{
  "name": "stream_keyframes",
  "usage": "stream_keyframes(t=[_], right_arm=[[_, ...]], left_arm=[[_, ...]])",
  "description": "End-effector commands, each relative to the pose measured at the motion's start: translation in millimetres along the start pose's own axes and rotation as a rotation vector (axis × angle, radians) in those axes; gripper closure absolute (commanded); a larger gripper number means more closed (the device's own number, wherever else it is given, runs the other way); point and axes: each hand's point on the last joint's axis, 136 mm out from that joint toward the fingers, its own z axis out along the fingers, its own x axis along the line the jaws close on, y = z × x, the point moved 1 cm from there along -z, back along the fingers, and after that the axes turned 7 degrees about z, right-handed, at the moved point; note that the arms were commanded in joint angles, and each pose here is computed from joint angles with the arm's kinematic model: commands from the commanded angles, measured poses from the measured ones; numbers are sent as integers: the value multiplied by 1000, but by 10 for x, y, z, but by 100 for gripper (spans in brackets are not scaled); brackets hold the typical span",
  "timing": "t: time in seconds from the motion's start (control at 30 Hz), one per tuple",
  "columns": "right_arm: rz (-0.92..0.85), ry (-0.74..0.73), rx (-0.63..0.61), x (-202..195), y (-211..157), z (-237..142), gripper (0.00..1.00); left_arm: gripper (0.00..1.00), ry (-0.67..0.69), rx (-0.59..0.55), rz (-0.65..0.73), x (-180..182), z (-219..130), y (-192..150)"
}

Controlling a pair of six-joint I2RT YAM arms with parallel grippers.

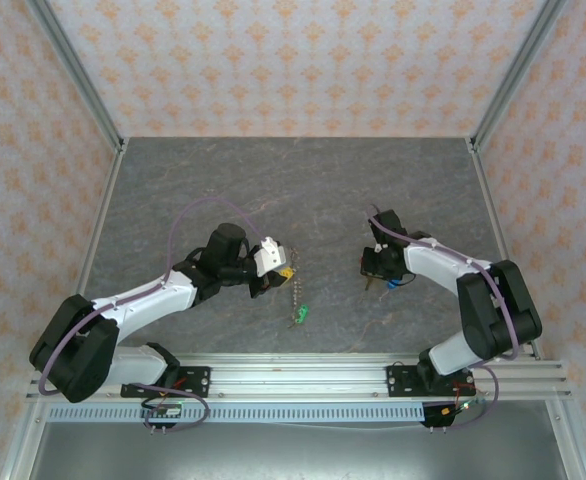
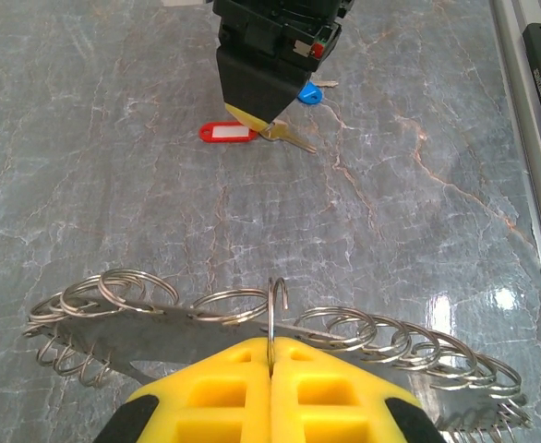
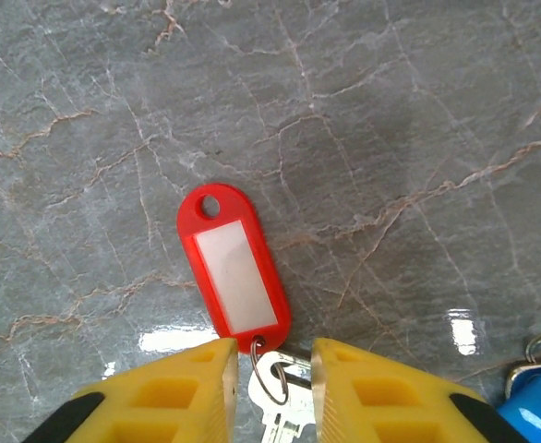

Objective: Put the keys on the keyring

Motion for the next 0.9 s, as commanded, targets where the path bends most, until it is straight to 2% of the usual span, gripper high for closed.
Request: stream_keyframes(t=[0.0,0.1,0.4,0.47,0.6,0.77,0.87], right_arm=[[-17,-23,-7,-17,41,3,79],[-12,-35,-5,-35,48,19,84],[-12,-37,-23,-34,74,0,90],[-13,-29,-33,-23,82,-35,95],[-23,-6,-63,4,102,-143,96],[-88,111,-130,184,127,-388,100],[-233,278,-204,496,77,-663,100]], left_arm=[[100,-25,-33,40,-20,-9,142],[100,-27,-34,40,-21,-7,149],[100,-29,-33,39,-27,-17,152],[100,-29,-33,39,-28,-18,152],[100,-29,-34,41,-34,-25,160],[100,-31,-37,41,-37,-32,172],[100,-26,-41,42,-33,-41,187]])
